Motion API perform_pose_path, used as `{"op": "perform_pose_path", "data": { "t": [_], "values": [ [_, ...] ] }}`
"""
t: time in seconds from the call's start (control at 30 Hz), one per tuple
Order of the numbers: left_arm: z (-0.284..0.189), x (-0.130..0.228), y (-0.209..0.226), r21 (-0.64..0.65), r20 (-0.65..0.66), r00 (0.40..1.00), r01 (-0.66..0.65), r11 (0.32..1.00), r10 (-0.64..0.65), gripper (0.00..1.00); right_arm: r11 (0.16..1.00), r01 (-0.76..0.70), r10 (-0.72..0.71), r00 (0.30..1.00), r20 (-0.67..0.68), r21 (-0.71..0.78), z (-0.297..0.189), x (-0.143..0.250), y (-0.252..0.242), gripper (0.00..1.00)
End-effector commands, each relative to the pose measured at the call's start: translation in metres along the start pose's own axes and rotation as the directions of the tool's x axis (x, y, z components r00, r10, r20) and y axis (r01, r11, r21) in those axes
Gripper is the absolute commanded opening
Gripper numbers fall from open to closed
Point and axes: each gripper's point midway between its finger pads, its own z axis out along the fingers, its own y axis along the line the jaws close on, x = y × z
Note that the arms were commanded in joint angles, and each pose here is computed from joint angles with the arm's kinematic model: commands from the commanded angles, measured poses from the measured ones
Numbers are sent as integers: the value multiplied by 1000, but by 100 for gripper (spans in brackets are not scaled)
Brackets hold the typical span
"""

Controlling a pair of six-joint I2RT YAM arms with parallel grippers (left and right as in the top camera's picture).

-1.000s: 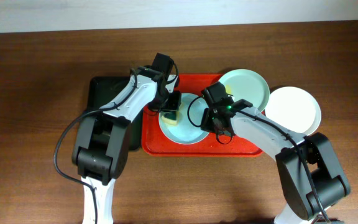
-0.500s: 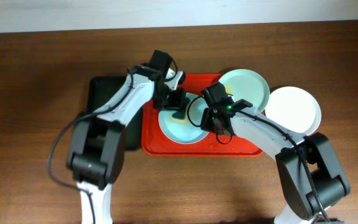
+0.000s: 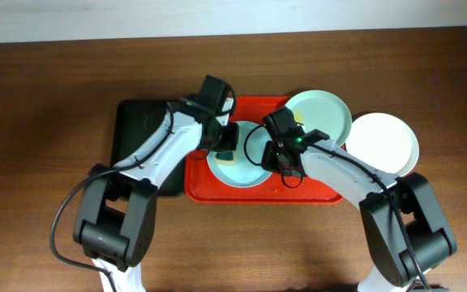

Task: Clean dirty plates on tray and stack at the side
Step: 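Scrub the light-blue plate with the sponge in the left gripper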

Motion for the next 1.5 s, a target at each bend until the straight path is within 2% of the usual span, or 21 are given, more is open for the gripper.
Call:
{"op": "perform_pose_path", "data": {
  "t": [0.0,0.1,0.33,0.53,0.67,0.83,0.97,1.17,1.47],
  "values": [
    [18,13,25,-118,15,993,118,986,-117,0,1000,3,-3,1000,-3,-3,-1,5,1,7],
    [24,18,36,-158,30,990,139,978,-136,0,1000,3,-3,1000,-3,-3,-1,5,1,4],
    [40,35,40,-139,16,988,157,978,-156,0,1000,3,-3,1000,-2,-3,-1,5,1,4],
    [41,41,-2,93,-63,992,119,989,-113,0,1000,3,-3,1000,2,-3,-1,4,1,4],
    [33,37,-40,307,-79,995,89,948,-68,0,1000,3,-3,1000,2,-3,-1,4,1,4],
    [24,25,-49,350,-33,998,63,934,-55,0,1000,3,-3,1000,2,-2,-1,4,1,4],
    [3,8,-44,294,63,997,33,955,-54,0,1000,3,-3,1000,2,-3,-1,4,1,4],
    [-33,-20,-11,75,244,968,44,996,-61,0,1000,3,-3,1000,2,-3,-1,4,1,4],
    [7,-10,17,-45,190,979,82,996,-72,0,1000,3,-3,1000,5,-5,-1,3,2,4]
  ]
}}
